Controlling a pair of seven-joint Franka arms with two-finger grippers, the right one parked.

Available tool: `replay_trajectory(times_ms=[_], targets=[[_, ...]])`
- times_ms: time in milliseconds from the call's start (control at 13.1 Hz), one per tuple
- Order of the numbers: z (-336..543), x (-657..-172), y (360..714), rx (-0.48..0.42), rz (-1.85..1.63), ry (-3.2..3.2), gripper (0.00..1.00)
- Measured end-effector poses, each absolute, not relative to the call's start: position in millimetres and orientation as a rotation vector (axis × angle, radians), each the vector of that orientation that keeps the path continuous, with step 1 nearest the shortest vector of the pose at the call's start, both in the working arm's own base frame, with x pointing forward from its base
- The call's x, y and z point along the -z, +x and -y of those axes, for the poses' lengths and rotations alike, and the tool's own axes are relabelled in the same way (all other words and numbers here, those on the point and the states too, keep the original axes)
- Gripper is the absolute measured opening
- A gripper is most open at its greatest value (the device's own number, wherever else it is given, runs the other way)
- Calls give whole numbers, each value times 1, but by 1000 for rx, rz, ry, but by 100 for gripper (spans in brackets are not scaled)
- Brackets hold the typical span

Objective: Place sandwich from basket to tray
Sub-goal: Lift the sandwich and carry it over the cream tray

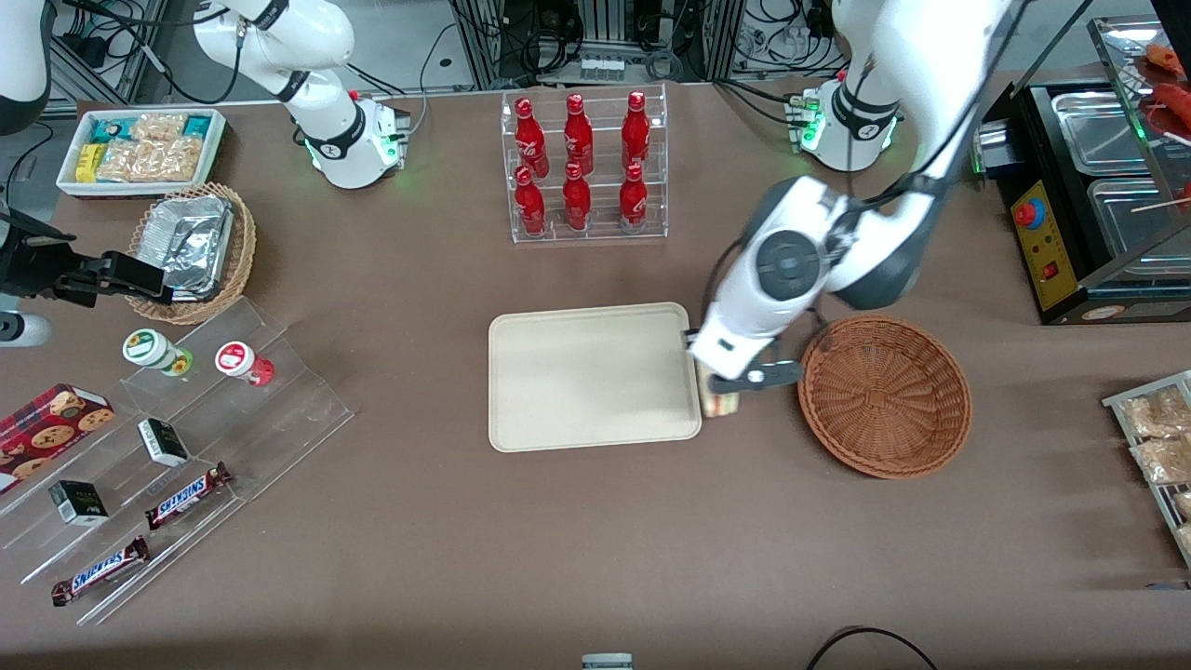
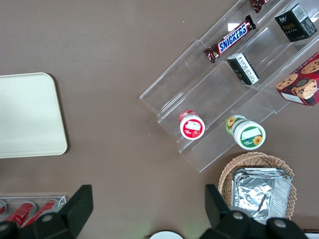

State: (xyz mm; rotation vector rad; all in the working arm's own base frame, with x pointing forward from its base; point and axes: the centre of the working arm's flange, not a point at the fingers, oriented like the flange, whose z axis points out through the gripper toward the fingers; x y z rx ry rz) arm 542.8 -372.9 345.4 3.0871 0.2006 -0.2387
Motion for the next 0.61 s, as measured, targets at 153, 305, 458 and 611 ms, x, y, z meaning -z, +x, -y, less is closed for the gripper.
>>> replay_trajectory(times_ms=[153, 305, 458, 611], targets=[[416, -335, 541, 265, -167, 3072, 16], [451, -321, 537, 266, -146, 3069, 16], [479, -307, 532, 248, -135, 3083, 16], [500, -294, 527, 252, -117, 3083, 16]])
